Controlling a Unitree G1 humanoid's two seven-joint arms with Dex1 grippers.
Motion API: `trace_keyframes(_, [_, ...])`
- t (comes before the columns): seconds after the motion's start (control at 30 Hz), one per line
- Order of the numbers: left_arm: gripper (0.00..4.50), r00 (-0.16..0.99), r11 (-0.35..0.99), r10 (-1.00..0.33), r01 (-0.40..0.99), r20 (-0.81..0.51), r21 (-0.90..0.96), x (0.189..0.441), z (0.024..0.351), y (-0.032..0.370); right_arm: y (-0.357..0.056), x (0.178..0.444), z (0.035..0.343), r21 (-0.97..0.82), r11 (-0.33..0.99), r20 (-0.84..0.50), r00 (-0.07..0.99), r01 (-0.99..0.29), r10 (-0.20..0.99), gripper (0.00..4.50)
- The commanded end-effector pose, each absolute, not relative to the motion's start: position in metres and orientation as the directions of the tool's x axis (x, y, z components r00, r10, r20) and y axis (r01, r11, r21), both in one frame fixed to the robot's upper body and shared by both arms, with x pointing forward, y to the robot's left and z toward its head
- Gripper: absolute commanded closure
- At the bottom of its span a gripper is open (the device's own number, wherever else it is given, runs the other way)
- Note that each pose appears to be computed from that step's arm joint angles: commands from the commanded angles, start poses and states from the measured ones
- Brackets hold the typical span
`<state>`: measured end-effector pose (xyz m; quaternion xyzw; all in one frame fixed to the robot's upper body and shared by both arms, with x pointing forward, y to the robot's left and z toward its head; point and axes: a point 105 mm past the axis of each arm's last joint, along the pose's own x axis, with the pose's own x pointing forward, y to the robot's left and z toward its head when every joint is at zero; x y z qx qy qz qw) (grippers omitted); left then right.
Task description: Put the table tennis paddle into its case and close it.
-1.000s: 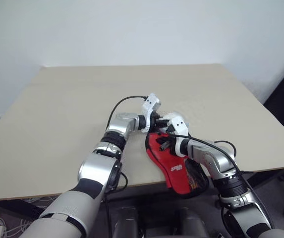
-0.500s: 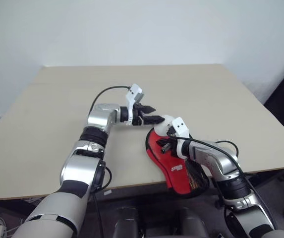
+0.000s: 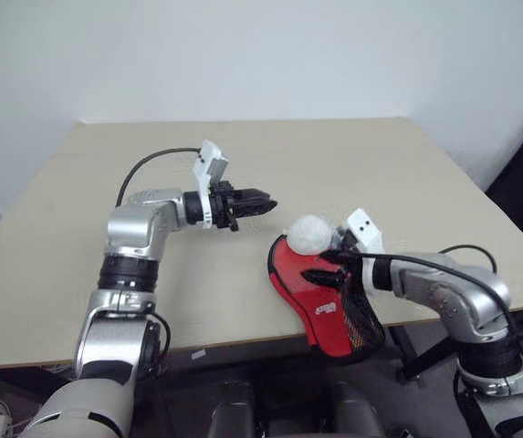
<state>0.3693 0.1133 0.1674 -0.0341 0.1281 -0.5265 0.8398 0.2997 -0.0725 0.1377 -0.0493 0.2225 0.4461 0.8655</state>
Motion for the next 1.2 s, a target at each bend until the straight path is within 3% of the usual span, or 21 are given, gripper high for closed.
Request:
trace_keyframes(0.03, [4.25, 0.415, 0.442, -0.892, 0.884, -0.177, -0.152, 0.354, 0.17, 0.115, -0.079, 0.317, 0.169, 0.001, 0.633, -0.362, 0.59, -0.774, 0.722, 0.0])
trace_keyframes(0.07, [4.46, 0.417, 0.446, -0.889, 0.882, -0.19, -0.15, 0.349, 0.164, 0.116, -0.081, 0.325, 0.17, -0.028, 0.648, -0.361, 0.612, -0.761, 0.703, 0.0])
trace_keyframes(0.47, [4.46, 0.434, 0.469, -0.876, 0.869, -0.21, -0.16, 0.327, 0.147, 0.11, -0.069, 0.355, 0.135, -0.118, 0.638, -0.41, 0.622, -0.761, 0.667, 0.0])
trace_keyframes(0.57, [4.5, 0.451, 0.485, -0.86, 0.868, -0.237, -0.109, 0.325, 0.141, 0.111, -0.067, 0.36, 0.129, -0.127, 0.636, -0.415, 0.623, -0.761, 0.663, 0.55])
trace_keyframes(0.83, [4.5, 0.39, 0.42, -0.881, 0.906, -0.269, -0.062, 0.311, 0.126, 0.089, -0.07, 0.371, 0.127, -0.132, 0.658, -0.407, 0.646, -0.741, 0.645, 3.24])
trace_keyframes(0.97, [4.5, 0.368, 0.385, -0.895, 0.923, -0.251, -0.021, 0.315, 0.127, 0.068, -0.074, 0.382, 0.134, -0.117, 0.685, -0.39, 0.668, -0.719, 0.634, 4.3])
trace_keyframes(1.2, [4.5, 0.288, 0.281, -0.937, 0.958, -0.2, 0.06, 0.319, 0.136, 0.016, -0.076, 0.404, 0.15, -0.02, 0.712, -0.379, 0.665, -0.701, 0.644, 4.44])
